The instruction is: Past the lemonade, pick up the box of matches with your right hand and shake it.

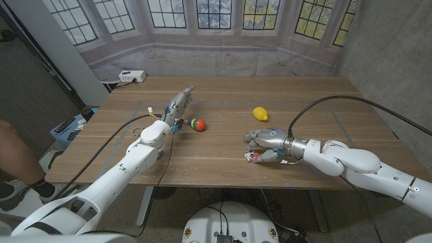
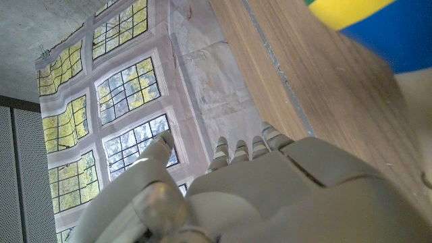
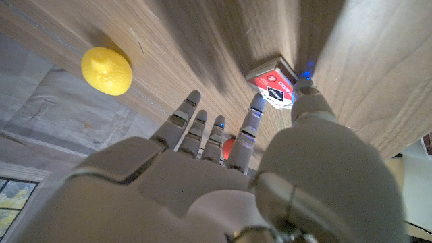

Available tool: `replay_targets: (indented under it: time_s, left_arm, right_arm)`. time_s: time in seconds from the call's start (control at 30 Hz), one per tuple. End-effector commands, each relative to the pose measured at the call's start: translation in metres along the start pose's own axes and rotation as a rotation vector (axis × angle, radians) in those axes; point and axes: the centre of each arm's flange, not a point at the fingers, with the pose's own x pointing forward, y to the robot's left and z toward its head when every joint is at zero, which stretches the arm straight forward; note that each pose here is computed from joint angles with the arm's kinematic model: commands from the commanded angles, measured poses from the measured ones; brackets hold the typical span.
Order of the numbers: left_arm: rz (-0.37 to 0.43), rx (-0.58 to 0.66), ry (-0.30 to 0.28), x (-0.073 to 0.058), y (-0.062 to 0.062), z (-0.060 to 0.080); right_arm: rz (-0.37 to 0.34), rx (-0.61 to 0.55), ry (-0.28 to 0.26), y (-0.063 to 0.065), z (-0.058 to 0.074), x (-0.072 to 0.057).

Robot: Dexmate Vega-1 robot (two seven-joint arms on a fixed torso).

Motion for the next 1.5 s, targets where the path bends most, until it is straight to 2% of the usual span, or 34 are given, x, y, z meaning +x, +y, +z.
replay_targets:
  time_s: [0.03,0.6,0.93,1.5]
  left_arm:
    - [-0.002,0.002,0.001,-0.001,-0.001,0.000]
    - [-0.004,0.000,-0.005,-0.003,-0.003,0.000]
    - [-0.001,-0.001,-0.012,-0.006,-0.005,0.001]
    - [0.013,0.007,-0.024,-0.014,-0.010,0.005]
  right_arm:
    - [-0.039,-0.004,-0.006,0.001,0.001,0.002]
    - [-0.066,-0.008,-0.004,-0.007,0.001,-0.001]
    - [-0.095,-0.009,0.008,-0.015,-0.002,-0.004]
    - [-0.211,0.019,0.034,-0.030,-0.009,-0.002]
